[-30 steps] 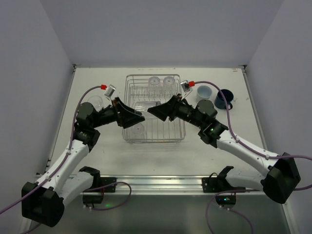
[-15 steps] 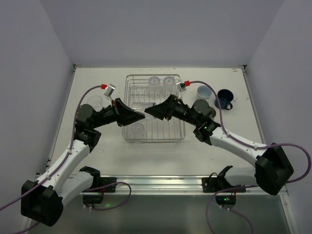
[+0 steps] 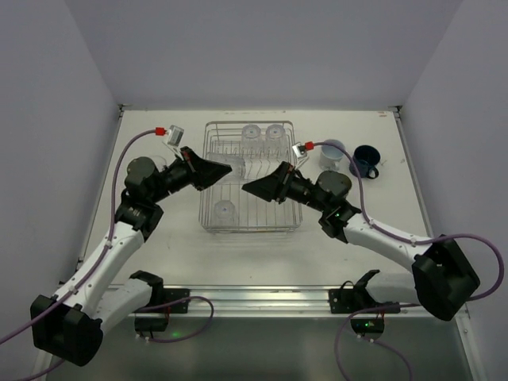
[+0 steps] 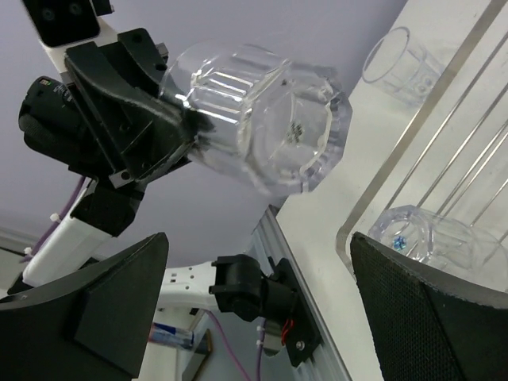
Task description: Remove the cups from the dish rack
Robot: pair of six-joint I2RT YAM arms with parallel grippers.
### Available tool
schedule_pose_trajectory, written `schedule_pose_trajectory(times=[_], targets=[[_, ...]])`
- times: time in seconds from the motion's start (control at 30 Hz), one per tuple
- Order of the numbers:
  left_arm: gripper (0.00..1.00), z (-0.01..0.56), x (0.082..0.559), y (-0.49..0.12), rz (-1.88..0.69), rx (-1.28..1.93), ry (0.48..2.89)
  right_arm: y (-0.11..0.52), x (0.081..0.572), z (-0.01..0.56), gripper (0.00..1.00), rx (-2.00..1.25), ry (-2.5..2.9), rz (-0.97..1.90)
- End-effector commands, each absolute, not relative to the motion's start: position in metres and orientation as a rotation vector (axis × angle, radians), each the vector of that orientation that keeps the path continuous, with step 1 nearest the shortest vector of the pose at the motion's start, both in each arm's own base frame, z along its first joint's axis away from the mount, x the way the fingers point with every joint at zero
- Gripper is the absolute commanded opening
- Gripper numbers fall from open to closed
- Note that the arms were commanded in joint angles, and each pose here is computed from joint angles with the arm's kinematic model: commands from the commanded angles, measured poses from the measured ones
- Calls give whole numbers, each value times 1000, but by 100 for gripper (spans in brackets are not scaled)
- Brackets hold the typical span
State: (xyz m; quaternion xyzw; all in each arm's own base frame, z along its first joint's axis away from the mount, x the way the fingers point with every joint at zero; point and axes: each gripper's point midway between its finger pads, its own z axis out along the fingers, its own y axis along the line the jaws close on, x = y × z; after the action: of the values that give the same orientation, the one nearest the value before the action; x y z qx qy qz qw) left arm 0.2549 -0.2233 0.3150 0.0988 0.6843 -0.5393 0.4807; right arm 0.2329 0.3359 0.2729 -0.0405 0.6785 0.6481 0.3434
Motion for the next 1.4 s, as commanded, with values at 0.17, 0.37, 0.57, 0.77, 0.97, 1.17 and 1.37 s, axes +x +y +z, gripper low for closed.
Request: schedule_pose_trajectory(times=[0.17, 0.37, 0.57, 0.77, 0.97, 1.17, 1.37], targets=[[0, 326, 338, -180, -784, 76, 1808, 296, 232, 292, 99, -100, 1643, 1628], [0, 313, 379, -116, -276, -25, 1986, 276, 242, 271, 99, -118, 1785, 1345], [0, 276, 409, -64, 13, -85, 2158, 264, 245, 263, 99, -172, 1842, 1187], [0, 239, 425, -15, 91, -194, 2251, 263, 242, 253, 99, -216, 1870, 1163], [0, 216, 426, 12, 233, -269, 2270, 267, 244, 241, 99, -241, 1907, 1155], [0, 194, 428, 18, 218, -283, 2323, 270, 243, 239, 99, -254, 1912, 1171], [0, 178, 428, 18, 211, -285, 2360, 270, 244, 238, 99, -255, 1918, 1161]])
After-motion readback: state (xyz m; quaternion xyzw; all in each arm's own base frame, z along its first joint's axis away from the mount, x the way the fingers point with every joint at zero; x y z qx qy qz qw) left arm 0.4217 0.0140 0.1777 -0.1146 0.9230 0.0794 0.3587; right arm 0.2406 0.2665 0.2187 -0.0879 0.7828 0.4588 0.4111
